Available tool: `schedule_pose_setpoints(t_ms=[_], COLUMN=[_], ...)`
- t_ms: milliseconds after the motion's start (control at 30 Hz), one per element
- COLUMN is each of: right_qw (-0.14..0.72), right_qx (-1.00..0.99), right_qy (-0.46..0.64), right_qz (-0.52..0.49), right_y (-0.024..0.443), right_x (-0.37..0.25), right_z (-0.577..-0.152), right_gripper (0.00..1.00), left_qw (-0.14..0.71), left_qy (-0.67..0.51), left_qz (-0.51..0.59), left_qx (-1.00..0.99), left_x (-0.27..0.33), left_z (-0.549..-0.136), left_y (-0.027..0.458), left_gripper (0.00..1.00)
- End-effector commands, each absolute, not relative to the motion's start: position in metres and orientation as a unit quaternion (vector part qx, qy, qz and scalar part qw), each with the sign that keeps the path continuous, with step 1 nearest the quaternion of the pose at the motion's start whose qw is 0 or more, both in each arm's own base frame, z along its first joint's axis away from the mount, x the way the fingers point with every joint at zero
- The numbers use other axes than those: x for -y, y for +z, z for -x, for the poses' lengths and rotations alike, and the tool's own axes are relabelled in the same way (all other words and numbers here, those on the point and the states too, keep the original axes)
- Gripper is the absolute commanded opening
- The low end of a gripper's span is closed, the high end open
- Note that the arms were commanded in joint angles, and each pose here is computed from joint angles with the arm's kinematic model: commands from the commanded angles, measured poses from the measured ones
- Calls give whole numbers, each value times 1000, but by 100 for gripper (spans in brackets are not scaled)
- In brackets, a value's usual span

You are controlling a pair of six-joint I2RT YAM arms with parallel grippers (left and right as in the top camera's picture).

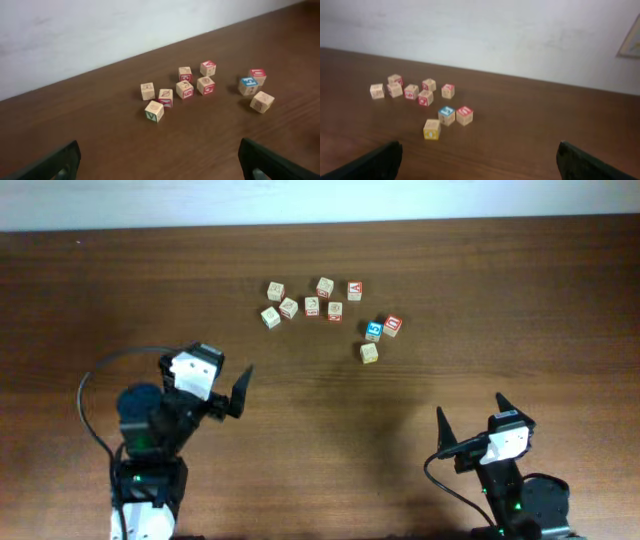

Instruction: Rotate 4 blocks

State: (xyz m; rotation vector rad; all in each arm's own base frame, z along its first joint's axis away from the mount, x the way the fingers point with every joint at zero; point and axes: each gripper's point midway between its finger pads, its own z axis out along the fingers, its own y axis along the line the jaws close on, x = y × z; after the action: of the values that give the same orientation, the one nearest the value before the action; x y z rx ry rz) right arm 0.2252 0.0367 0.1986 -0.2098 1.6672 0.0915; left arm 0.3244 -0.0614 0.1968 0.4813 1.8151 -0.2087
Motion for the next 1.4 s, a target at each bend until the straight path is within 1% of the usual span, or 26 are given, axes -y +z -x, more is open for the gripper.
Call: schedule_pose_setpoints(t_ms=[0,100,167,267,300,367,433,467,500,533,567,600,633,667,700,733,767,800,867,933,1000,1033,1067,1167,1233,1367], right_qw=[684,654,584,491,435,385,364,371,392,405,406,387,366,343,305,274,235,213,167,139,121,107,100,105,120,120], right_qx=[-722,-741,-784,-830,-860,-884,-893,-890,-883,-883,-894,-907,-918,-927,-941,-953,-965,-970,-976,-981,-984,-991,-994,-991,-988,-989], right_qy=[45,85,138,196,207,212,214,213,218,204,163,142,142,151,147,125,91,79,70,67,63,54,45,33,0,-5], right_qz=[94,128,160,178,170,160,156,157,141,116,96,81,52,29,3,-33,-70,-87,-120,-116,-110,-66,-7,73,94,91], right_y=[237,264,274,284,282,276,259,255,259,272,290,304,302,286,260,239,209,192,155,107,67,52,41,25,24,24], right_x=[-37,-56,-78,-100,-104,-107,-108,-109,-110,-104,-90,-83,-82,-84,-84,-80,-85,-92,-113,-143,-166,-173,-179,-178,-168,-166], right_z=[-213,-224,-256,-300,-321,-357,-369,-381,-399,-415,-431,-452,-469,-478,-479,-478,-475,-472,-461,-452,-437,-425,-415,-411,-417,-417], right_gripper=[99,99,99,98,99,99,98,99,99,97,96,90,85,83,80,77,74,72,66,61,56,56,56,56,55,55], left_qw=[586,581,578,556,527,467,388,368,365,378,402,413,424,431,426,406,371,334,294,268,262,262,262,262,260,259], left_qy=[-103,-112,-116,-125,-155,-189,-218,-231,-227,-221,-176,-104,-66,-70,-80,-85,-86,-89,-89,-89,-89,-89,-89,-89,-89,-89], left_qz=[-218,-222,-224,-222,-231,-228,-224,-221,-219,-222,-188,-146,-106,-76,-53,-43,-38,-27,-23,-21,-20,-20,-20,-20,-20,-20], left_qx=[-774,-775,-776,-791,-803,-833,-867,-873,-876,-871,-879,-893,-897,-896,-900,-909,-924,-938,-951,-959,-961,-961,-961,-961,-961,-962], left_x=[67,70,71,72,80,85,88,90,88,87,72,52,43,44,43,44,44,43,44,44,44,44,44,44,44,44], left_z=[-332,-331,-327,-337,-351,-386,-421,-436,-448,-458,-476,-489,-493,-493,-492,-491,-492,-496,-501,-503,-501,-501,-501,-501,-500,-499], left_y=[228,263,287,292,292,282,258,244,231,230,239,255,279,296,294,282,255,226,188,164,161,161,161,161,161,160], left_gripper=[99,99,99,99,99,99,99,99,99,99,99,99,99,100,97,91,90,93,91,100,99,99,99,99,99,99])
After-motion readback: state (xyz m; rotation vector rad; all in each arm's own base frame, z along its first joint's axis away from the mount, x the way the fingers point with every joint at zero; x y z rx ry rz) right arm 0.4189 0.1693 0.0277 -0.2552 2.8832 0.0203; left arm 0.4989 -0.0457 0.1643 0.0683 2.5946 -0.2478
